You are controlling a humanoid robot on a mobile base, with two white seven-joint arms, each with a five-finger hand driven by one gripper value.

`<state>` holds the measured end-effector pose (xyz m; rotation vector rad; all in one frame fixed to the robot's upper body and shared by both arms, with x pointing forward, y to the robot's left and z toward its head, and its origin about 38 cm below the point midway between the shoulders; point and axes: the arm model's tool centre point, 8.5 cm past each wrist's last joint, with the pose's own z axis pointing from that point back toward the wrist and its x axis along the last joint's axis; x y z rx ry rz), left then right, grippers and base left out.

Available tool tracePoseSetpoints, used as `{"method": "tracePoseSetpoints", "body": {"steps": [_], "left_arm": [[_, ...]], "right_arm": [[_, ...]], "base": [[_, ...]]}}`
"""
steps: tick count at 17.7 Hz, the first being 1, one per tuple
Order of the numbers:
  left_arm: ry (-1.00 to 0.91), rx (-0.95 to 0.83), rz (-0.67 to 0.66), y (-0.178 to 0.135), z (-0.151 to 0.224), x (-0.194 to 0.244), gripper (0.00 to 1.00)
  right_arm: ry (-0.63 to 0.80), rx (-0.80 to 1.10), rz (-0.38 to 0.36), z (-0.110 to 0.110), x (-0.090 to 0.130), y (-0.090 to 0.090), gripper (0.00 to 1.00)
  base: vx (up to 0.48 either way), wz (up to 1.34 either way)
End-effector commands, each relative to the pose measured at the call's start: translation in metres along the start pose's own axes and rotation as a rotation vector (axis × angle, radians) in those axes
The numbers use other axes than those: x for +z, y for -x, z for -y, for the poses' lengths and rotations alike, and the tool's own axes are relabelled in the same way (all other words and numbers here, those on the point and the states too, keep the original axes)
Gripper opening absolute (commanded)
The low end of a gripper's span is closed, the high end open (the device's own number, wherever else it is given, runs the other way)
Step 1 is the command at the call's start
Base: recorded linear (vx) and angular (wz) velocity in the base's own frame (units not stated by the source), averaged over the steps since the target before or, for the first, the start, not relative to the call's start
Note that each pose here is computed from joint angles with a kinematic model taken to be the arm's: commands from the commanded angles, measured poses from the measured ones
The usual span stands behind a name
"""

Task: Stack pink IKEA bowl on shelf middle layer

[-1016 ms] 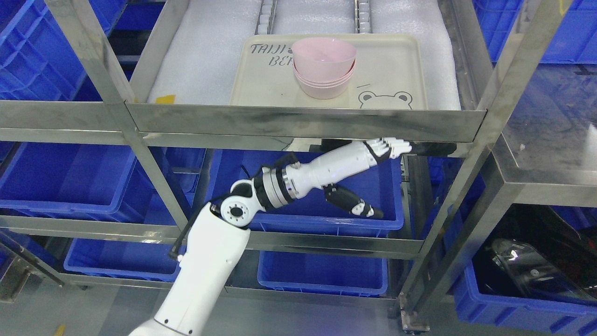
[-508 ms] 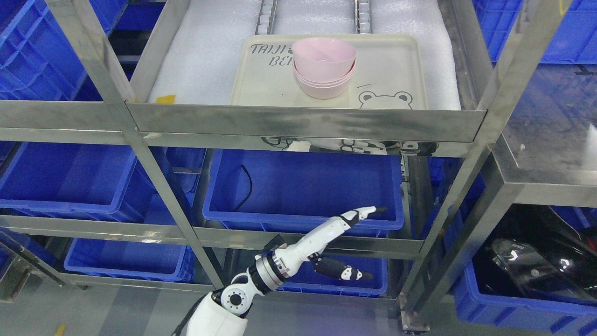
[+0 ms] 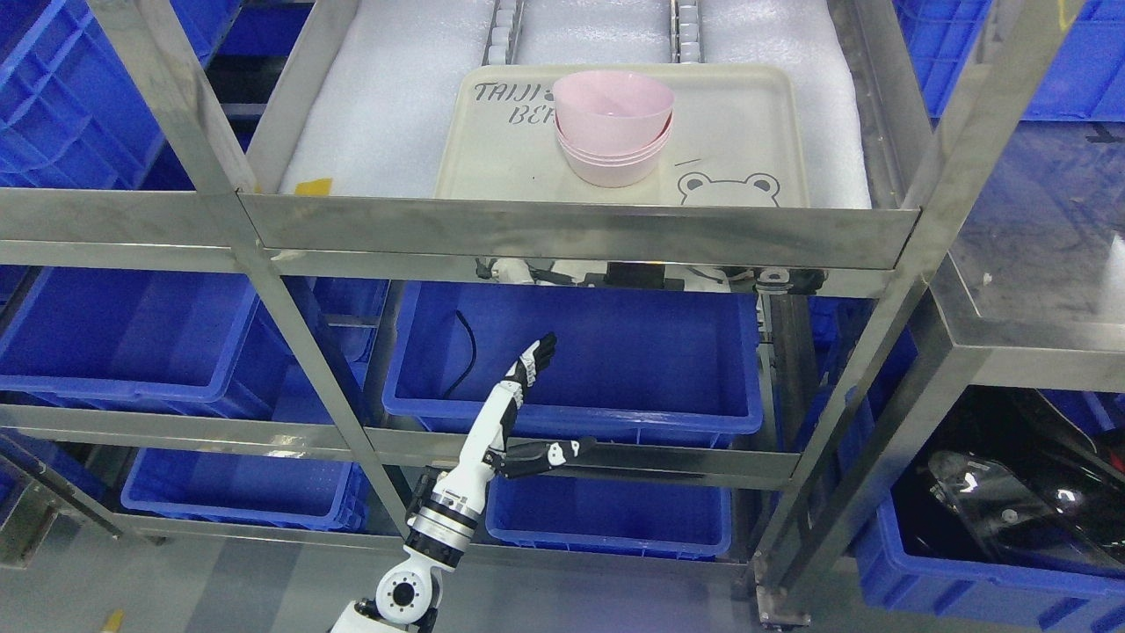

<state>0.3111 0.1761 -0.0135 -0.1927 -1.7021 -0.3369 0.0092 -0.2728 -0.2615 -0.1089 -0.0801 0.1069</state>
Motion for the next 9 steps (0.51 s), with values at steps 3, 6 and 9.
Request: {"method": "tracePoseSetpoints", "body": {"steps": [3, 6, 9], "left_arm": [[-0.181, 0.024, 0.007, -0.0293, -0.0585, -0.0061, 1.00], [-0.178, 0.025, 0.011, -0.0304, -0.0564, -0.0075, 1.00], [-0.217, 0.026, 0.009, -0.0318, -0.0599, -0.0077, 1.00]], "right_arm": [[0.016, 0.002, -0.008, 0.0100, 0.0004, 0.0100, 1.00], [0.016, 0.002, -0.008, 0.0100, 0.0004, 0.0100, 1.00], [0.016, 0.002, -0.008, 0.0100, 0.0004, 0.0100, 1.00]], "base": [[0.000, 0.00], [0.000, 0.00], [0.000, 0.00]]}}
